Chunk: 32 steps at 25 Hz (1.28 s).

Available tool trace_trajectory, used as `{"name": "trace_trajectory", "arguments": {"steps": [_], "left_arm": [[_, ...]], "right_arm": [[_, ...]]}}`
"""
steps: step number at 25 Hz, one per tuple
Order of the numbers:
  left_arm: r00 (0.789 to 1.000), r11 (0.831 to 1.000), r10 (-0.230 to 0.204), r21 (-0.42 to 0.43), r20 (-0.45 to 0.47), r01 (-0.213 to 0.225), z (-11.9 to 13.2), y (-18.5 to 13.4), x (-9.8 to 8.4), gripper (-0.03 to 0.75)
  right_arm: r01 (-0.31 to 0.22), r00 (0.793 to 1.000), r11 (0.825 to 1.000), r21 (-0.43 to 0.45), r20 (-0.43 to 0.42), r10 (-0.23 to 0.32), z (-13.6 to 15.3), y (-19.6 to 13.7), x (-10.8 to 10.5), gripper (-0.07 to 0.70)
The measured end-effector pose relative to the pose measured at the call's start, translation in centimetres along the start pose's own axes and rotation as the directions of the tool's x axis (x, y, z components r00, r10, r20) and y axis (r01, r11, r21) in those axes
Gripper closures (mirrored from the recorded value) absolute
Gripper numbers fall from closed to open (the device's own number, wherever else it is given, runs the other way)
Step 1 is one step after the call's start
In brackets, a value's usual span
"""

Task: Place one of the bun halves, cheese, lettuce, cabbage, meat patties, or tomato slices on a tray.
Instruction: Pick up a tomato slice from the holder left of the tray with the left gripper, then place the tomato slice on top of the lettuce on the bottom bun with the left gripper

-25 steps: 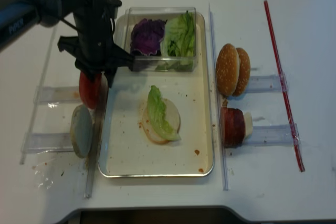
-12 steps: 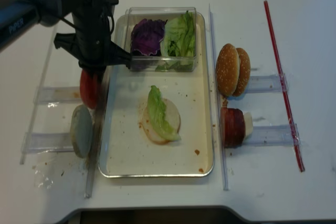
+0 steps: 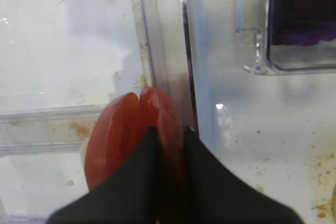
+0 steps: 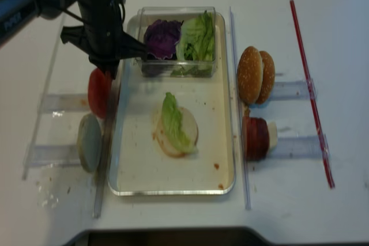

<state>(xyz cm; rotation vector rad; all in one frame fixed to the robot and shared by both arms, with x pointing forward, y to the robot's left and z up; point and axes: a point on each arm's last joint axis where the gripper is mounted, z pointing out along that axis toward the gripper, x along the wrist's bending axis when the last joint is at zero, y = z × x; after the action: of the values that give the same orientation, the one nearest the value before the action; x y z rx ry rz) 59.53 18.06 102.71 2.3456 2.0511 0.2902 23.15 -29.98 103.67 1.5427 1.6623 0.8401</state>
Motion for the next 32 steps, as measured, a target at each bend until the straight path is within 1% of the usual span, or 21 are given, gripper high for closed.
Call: {"name": "trace_trajectory", "arguments": {"steps": [6,9,13,17,19,21,23,26,30,32], "left_arm": [[0.999,0.997,-0.029,-0.078,0.026,0.031,-3.1,-0.8,0.6,0.655],[0.997,0.992,-0.042,-0.118,0.059,0.049,-5.0,-1.4,0.9,0.655],[0.991,0.984,-0.057,-0.163,0.122,0.077,-7.5,-2.9,1.2,0.655],[0.984,0.979,-0.059,-0.183,0.166,0.090,-9.3,-4.9,1.6,0.657],[0.977,0.979,-0.049,-0.183,0.208,0.088,-9.9,-6.0,1.5,0.657],[0.965,0.980,-0.028,-0.182,0.261,0.078,-10.6,-7.1,1.4,0.657],[0.957,0.980,0.004,-0.193,0.289,0.054,-11.2,-7.8,1.3,0.657],[0.959,0.977,0.029,-0.212,0.283,0.033,-11.6,-8.1,1.5,0.657],[0.966,0.975,0.032,-0.219,0.255,0.025,-11.5,-8.0,1.7,0.657],[0.968,0.978,0.031,-0.206,0.250,0.022,-11.1,-7.7,1.6,0.657]], "right_arm": [[0.000,1.000,1.000,0.000,0.000,0.000,0.0,0.0,0.0,0.176],[0.000,1.000,1.000,0.000,0.000,0.000,0.0,0.0,0.0,0.176],[0.000,1.000,1.000,0.000,0.000,0.000,0.0,0.0,0.0,0.176],[0.000,1.000,1.000,0.000,0.000,0.000,0.0,0.0,0.0,0.176],[0.000,1.000,1.000,0.000,0.000,0.000,0.0,0.0,0.0,0.176],[0.000,1.000,1.000,0.000,0.000,0.000,0.0,0.0,0.0,0.176],[0.000,1.000,1.000,0.000,0.000,0.000,0.0,0.0,0.0,0.176],[0.000,1.000,1.000,0.000,0.000,0.000,0.0,0.0,0.0,0.176],[0.000,1.000,1.000,0.000,0.000,0.000,0.0,0.0,0.0,0.176],[0.000,1.000,1.000,0.000,0.000,0.000,0.0,0.0,0.0,0.176]]}}
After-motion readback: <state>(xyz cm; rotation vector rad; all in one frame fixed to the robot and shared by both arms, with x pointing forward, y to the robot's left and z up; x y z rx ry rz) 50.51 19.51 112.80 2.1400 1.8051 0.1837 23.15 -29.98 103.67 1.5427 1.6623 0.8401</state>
